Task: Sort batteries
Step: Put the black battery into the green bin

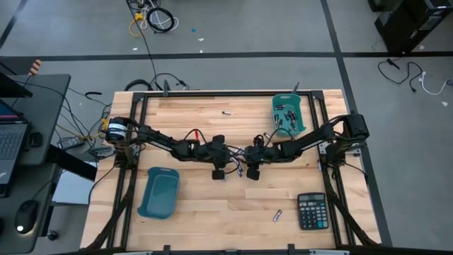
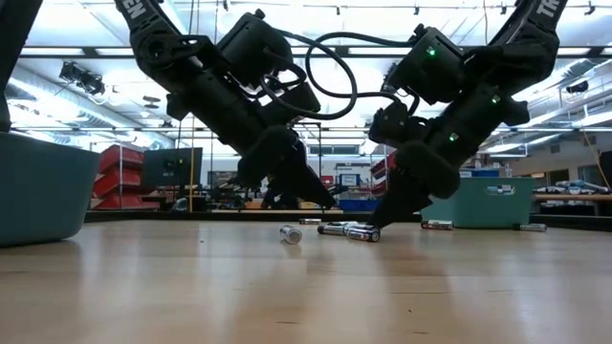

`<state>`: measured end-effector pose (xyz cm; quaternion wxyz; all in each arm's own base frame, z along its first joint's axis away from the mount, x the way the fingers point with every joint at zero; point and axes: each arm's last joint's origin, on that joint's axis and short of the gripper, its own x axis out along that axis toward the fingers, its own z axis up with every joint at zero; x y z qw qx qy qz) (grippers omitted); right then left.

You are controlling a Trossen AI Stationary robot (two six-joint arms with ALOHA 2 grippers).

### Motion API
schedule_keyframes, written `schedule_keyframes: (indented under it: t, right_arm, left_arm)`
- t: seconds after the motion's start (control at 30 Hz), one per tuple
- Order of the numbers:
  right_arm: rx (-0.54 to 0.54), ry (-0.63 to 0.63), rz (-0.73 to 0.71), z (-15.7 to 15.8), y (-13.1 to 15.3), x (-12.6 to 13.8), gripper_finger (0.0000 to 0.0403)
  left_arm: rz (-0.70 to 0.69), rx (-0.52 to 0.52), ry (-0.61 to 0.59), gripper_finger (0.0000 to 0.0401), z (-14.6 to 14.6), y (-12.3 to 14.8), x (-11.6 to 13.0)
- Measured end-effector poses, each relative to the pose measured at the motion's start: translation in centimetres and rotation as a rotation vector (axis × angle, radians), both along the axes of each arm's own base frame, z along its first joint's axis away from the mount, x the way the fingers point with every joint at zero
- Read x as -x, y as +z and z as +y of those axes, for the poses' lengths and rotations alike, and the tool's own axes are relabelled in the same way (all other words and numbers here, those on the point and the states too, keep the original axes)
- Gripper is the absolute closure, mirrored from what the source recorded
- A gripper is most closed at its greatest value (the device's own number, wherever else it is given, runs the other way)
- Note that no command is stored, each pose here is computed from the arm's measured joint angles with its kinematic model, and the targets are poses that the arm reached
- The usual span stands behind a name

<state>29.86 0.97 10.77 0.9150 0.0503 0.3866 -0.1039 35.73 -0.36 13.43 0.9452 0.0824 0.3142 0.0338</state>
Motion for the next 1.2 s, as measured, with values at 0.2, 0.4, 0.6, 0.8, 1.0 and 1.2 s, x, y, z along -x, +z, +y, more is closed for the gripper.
schedule_keyframes:
  t: [0.2,0.4,0.6,0.8,1.0,1.2]
  right_arm:
    - [0.004,-0.002,0.005,-0.2,0.0,0.0,0.0281]
    - [0.006,-0.007,0.011,-0.2,-1.0,-0.3,0.0298]
    - [0.008,-0.008,0.017,-0.2,-1.1,-0.3,0.0319]
    - [-0.003,0.011,0.032,-0.3,-1.2,-0.2,0.0374]
    - [-0.024,0.026,0.04,-0.6,-1.3,-0.2,0.0385]
    - [-0.046,0.054,0.04,-0.6,-0.2,0.3,0.0392]
  left_arm:
    - [0.001,-0.001,0.0,0.0311,0.0,0.0,0.0]
    - [-0.009,-0.001,0.0,0.0311,0.0,0.1,-0.1]
    - [-0.024,-0.001,0.0,0.0311,0.0,0.2,-0.1]
    - [-0.025,-0.022,0.028,0.0311,0.1,0.2,-0.1]
    - [-0.056,-0.087,0.123,0.0311,0.4,0.5,-0.2]
    - [-0.06,-0.12,0.172,0.0311,0.6,0.5,-0.2]
